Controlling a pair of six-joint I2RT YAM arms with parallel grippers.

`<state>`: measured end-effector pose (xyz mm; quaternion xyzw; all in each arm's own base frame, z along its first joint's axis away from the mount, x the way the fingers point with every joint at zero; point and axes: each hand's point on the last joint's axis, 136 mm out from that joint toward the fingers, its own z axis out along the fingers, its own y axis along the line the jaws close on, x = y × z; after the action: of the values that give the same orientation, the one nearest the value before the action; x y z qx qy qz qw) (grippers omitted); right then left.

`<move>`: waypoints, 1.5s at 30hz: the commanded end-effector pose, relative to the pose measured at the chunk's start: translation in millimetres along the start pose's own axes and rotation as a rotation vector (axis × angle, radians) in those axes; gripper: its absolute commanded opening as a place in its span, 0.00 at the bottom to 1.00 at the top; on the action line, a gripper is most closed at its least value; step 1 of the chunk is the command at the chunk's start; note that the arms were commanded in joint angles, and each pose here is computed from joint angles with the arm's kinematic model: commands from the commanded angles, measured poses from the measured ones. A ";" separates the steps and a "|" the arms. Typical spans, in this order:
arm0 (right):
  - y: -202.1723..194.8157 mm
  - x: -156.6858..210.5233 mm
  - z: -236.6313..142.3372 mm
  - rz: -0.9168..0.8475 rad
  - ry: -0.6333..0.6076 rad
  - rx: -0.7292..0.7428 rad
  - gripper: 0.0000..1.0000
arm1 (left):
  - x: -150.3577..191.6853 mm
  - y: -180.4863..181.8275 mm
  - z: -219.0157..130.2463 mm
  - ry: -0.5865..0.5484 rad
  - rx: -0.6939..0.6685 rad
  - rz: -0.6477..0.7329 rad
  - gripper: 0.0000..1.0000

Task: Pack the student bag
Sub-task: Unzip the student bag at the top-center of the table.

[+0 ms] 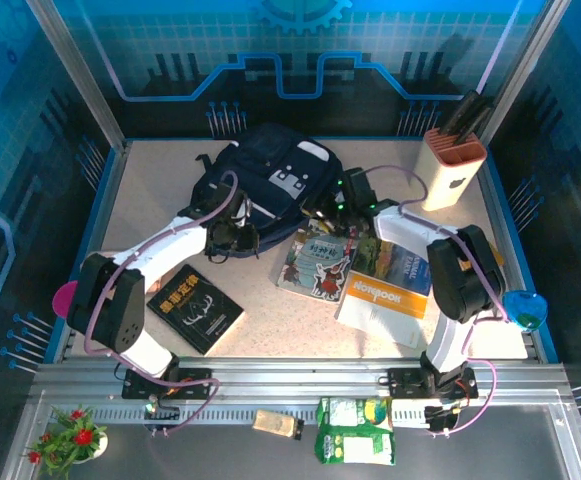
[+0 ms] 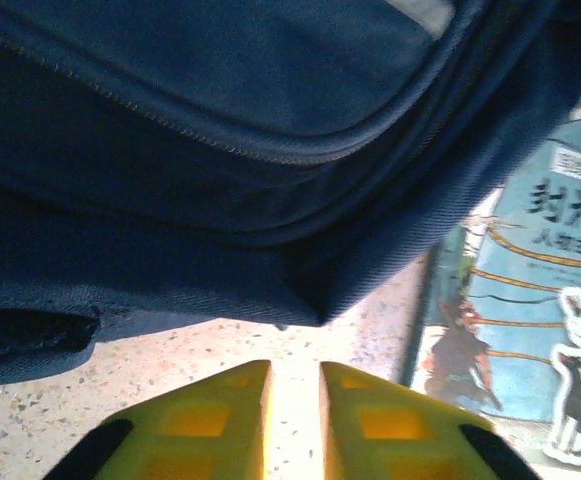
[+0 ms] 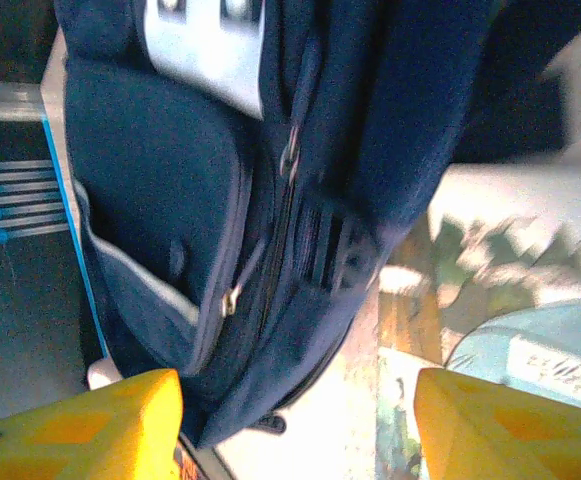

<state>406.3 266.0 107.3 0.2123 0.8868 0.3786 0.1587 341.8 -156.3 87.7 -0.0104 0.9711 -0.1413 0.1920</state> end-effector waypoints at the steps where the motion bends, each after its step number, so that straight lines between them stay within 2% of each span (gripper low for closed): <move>1: 7.4 28.4 28.5 0.060 0.095 -0.045 0.63 | 7.5 7.5 10.8 -0.038 -0.069 -0.014 0.29; 6: 18.2 42.7 55.4 0.057 0.145 -0.038 0.62 | 9.7 14.6 21.2 -0.097 -0.099 -0.068 0.32; 9: 19.8 46.1 65.0 0.049 0.157 -0.012 0.58 | 10.0 14.2 26.0 -0.119 -0.083 -0.089 0.33; 16: 21.2 46.2 71.2 0.038 0.160 -0.007 0.28 | 9.1 8.4 37.8 -0.141 -0.061 -0.100 0.33; 20: 30.4 47.4 67.0 0.019 0.166 -0.034 0.17 | 10.2 13.8 43.4 -0.170 -0.104 -0.099 0.33; 32: 49.1 50.8 57.6 0.003 0.186 -0.089 0.14 | 8.0 10.9 58.4 -0.215 -0.128 -0.077 0.29; 38: 48.9 50.2 56.4 -0.001 0.179 -0.088 0.13 | 9.9 18.9 60.0 -0.228 -0.172 -0.083 0.16; 45: 39.1 40.8 55.7 -0.023 0.138 -0.048 0.12 | 15.9 28.6 43.1 -0.229 -0.218 -0.054 0.00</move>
<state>402.9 338.6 69.6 0.1969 0.8909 0.4010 0.0819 353.5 -158.9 32.2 -0.0754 0.9507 -0.0735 0.2917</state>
